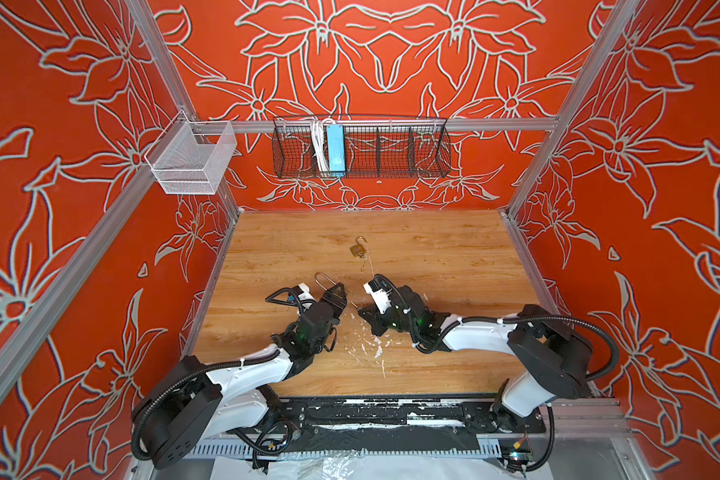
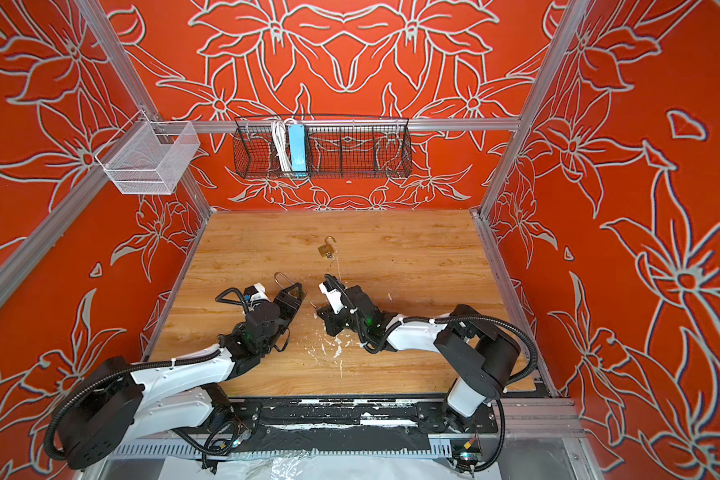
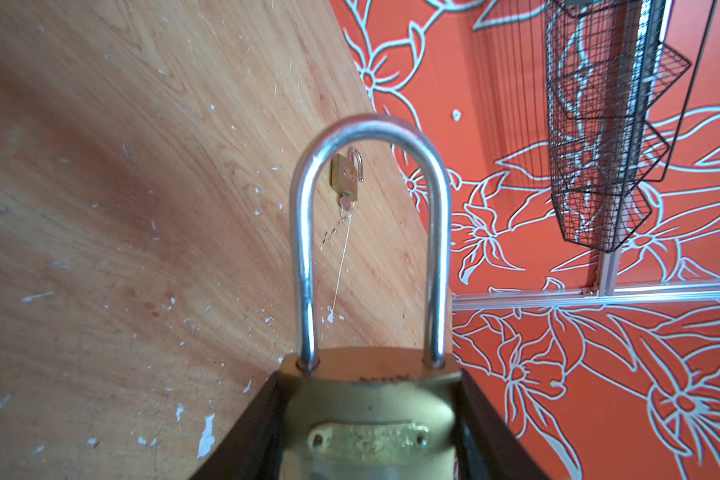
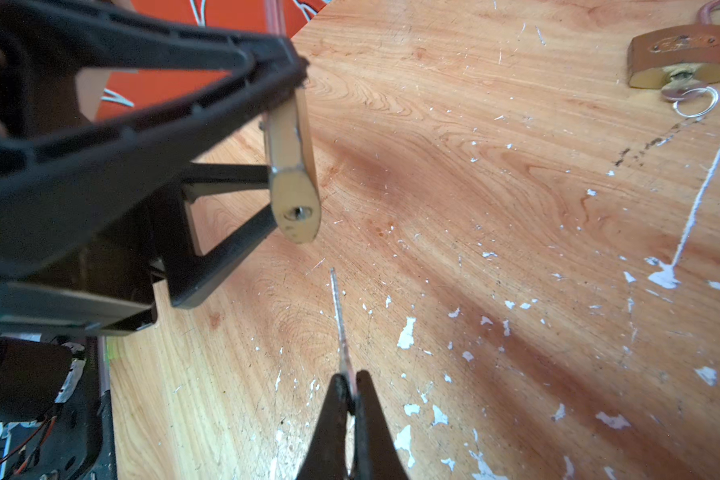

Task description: Unlock with the key

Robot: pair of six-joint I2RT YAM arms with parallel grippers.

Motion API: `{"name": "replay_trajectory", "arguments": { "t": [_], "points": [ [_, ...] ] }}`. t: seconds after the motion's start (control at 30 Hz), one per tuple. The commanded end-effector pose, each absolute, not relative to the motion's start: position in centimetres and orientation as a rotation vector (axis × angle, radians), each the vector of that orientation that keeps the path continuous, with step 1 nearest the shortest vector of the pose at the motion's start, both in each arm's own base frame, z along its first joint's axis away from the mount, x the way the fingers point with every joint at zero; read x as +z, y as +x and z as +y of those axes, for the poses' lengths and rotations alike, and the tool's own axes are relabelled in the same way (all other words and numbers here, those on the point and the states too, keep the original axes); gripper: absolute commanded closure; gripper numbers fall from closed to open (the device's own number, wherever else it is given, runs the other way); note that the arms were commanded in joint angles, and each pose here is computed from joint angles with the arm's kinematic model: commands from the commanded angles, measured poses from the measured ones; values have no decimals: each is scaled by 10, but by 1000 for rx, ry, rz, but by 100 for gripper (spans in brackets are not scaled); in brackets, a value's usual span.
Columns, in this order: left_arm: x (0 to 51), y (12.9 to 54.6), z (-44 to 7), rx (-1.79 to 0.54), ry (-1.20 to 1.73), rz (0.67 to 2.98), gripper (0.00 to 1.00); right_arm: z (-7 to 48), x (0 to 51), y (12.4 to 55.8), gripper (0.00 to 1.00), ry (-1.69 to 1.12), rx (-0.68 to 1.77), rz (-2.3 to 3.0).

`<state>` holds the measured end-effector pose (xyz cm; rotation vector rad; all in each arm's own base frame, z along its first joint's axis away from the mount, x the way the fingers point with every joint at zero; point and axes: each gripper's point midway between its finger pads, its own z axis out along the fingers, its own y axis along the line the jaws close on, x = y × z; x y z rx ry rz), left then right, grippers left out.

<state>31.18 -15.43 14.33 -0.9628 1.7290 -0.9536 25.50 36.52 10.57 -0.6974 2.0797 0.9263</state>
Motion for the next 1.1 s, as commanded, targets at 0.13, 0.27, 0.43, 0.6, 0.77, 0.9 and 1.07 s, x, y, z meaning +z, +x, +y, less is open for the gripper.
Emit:
{"name": "replay_trajectory", "arguments": {
  "t": [0.13, 0.27, 0.43, 0.6, 0.77, 0.9, 1.07],
  "points": [
    [163, 318, -159, -1007, -952, 1664, 100, 377, 120, 252, 100, -731, 959, 2034],
    [159, 319, -166, -1023, -935, 1692, 100, 377, 120, 253, 100, -734, 957, 2033],
    [156, 320, -171, -1033, -927, 1711, 100, 378, 120, 252, 100, -737, 957, 2033],
    [156, 320, -172, -1039, -926, 1714, 100, 378, 121, 251, 100, -739, 959, 2033],
    [156, 320, -173, -1051, -929, 1715, 100, 379, 120, 251, 100, -740, 960, 2037],
    [155, 320, -174, -1059, -933, 1717, 100, 379, 120, 253, 100, -737, 956, 2039],
    [156, 319, -176, -1076, -931, 1719, 100, 379, 119, 253, 100, -739, 952, 2046]
  ]
}}
